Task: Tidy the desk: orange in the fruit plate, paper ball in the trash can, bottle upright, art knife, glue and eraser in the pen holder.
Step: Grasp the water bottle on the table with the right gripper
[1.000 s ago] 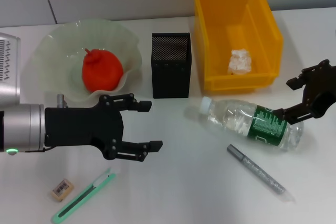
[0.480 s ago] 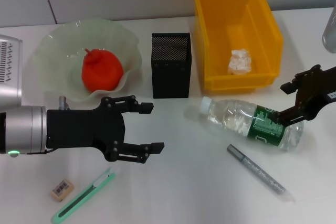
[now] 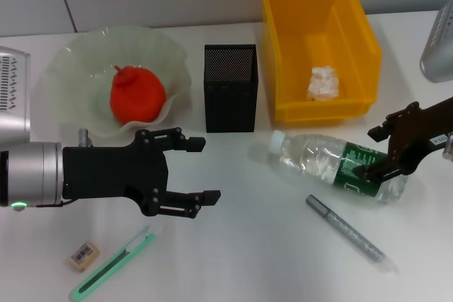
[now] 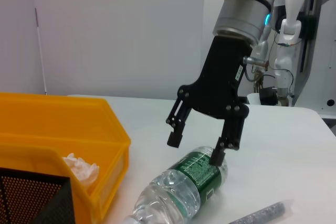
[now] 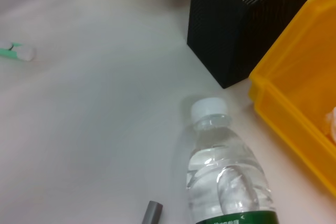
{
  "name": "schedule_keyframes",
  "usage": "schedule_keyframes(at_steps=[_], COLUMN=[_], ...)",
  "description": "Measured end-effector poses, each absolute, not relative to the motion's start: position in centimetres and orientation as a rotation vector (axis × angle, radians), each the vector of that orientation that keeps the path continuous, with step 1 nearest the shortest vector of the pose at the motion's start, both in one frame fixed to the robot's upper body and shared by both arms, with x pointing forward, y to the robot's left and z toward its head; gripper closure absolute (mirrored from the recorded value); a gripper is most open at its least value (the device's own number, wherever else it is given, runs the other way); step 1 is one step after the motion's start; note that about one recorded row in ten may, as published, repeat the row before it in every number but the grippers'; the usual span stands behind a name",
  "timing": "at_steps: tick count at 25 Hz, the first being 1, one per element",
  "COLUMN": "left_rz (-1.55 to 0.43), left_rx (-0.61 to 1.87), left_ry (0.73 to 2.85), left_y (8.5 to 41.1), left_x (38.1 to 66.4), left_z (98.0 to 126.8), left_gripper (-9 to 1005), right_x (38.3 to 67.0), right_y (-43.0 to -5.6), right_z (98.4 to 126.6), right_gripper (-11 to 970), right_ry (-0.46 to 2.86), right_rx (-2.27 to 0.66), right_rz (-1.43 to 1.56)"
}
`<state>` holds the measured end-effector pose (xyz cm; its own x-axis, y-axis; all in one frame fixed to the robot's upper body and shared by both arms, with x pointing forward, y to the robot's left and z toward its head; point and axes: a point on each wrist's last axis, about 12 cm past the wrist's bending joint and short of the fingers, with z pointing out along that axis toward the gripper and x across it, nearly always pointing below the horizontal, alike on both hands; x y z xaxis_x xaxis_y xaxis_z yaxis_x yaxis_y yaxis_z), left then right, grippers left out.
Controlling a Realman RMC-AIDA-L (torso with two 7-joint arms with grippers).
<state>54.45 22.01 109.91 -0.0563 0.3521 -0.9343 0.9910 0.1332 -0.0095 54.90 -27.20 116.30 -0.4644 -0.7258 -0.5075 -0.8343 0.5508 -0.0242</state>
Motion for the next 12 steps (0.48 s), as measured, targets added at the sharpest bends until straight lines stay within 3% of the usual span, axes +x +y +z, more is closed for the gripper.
schedule_keyframes(at_steps=[12], left_rz=[-0.942], left_rx=[1.351], left_ry=[1.556], left_y=[22.0], left_x=[54.4], left_z=[109.9], left_gripper=[134], right_x=[55.3], right_y=[-27.4], right_z=[114.9], right_gripper=[183], right_ry=[2.346], right_rx=[-1.235], right_rz=[0.329])
